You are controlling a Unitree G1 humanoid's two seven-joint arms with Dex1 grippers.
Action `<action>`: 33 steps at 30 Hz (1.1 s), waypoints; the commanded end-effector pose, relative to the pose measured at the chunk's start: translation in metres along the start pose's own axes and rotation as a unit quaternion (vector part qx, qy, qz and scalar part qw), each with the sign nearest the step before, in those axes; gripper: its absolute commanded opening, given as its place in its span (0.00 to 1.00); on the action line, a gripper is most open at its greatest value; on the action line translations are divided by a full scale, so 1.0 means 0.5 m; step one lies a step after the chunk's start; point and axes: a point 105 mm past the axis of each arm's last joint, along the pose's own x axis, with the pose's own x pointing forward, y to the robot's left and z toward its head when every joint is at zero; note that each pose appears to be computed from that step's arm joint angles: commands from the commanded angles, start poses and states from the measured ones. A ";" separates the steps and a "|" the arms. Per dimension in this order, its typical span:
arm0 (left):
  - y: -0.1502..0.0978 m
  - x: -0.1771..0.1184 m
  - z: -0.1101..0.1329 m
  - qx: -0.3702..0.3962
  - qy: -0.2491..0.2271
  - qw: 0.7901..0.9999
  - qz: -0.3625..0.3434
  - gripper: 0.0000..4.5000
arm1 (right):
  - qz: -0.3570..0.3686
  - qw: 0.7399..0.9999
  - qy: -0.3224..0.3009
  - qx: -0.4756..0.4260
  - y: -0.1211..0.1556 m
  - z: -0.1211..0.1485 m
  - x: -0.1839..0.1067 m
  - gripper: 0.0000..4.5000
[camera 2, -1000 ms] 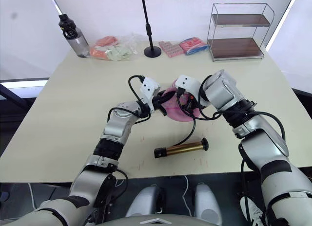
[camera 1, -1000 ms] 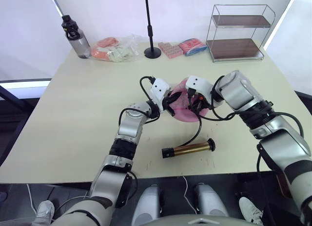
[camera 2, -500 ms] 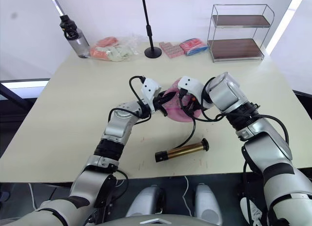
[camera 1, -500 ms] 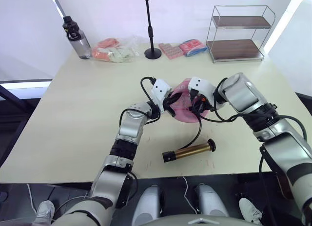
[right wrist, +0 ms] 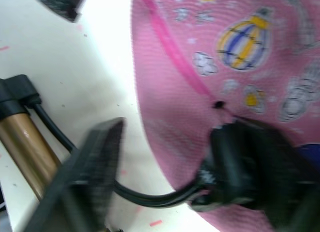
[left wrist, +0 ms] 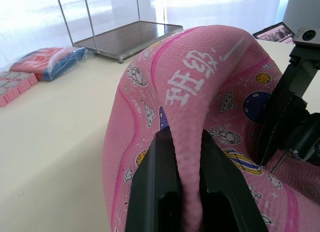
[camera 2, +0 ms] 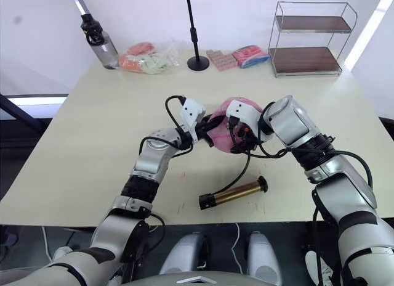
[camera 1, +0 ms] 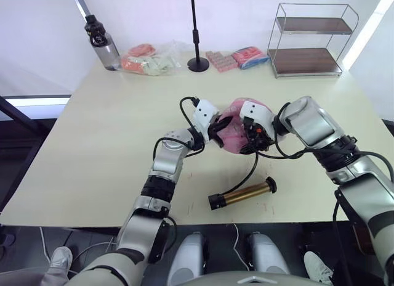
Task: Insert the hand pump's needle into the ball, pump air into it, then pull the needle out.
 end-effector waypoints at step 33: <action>-0.028 0.007 -0.027 -0.005 0.020 0.999 -0.029 0.00 | -0.029 0.974 -0.181 0.133 -0.006 -0.043 -0.130 0.65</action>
